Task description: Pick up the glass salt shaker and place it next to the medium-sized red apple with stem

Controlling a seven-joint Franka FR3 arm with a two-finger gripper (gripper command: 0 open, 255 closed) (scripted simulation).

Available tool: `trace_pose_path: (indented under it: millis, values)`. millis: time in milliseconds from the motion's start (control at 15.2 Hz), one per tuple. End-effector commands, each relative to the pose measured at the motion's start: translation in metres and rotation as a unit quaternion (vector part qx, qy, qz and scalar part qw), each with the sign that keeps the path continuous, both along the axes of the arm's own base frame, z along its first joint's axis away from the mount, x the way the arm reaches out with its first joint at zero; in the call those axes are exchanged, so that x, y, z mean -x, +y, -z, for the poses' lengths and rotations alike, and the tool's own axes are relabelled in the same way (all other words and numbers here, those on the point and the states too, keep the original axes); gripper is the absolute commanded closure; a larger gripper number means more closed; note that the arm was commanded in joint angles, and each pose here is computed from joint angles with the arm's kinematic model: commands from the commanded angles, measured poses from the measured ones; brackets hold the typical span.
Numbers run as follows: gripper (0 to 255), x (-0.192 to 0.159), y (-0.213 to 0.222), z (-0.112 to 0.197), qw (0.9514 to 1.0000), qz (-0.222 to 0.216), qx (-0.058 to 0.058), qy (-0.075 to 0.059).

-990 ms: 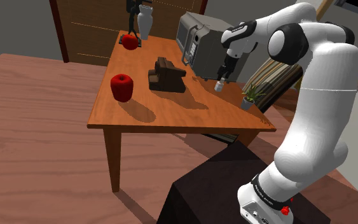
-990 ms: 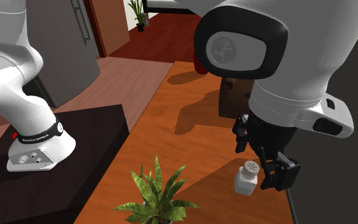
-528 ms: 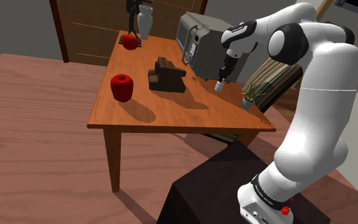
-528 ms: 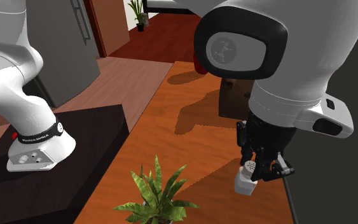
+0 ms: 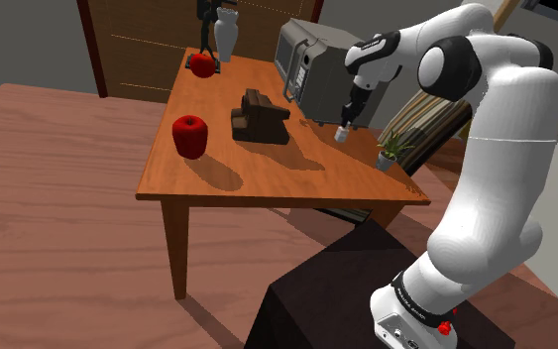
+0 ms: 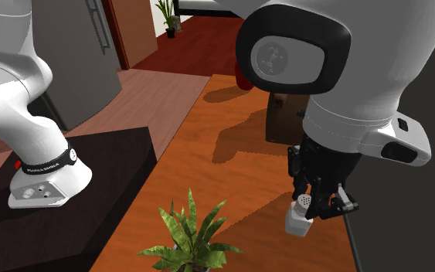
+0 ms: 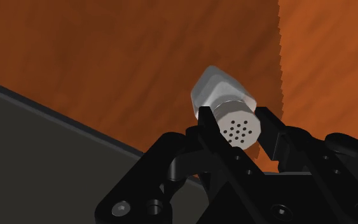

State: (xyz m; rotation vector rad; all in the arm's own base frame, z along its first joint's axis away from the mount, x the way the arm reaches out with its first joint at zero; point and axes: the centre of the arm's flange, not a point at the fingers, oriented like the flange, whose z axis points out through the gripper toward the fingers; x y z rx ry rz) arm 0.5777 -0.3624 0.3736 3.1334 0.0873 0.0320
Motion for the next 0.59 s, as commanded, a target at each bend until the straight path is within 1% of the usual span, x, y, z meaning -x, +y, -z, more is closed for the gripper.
trace_pose_path:
  millis: [0, 528]
  values:
    - [255, 0.0, 0.0, -0.008, 1.0, 0.0, 0.0, 0.0]
    - [255, 0.0, 0.0, -0.05, 1.0, 0.0, 0.0, 0.0]
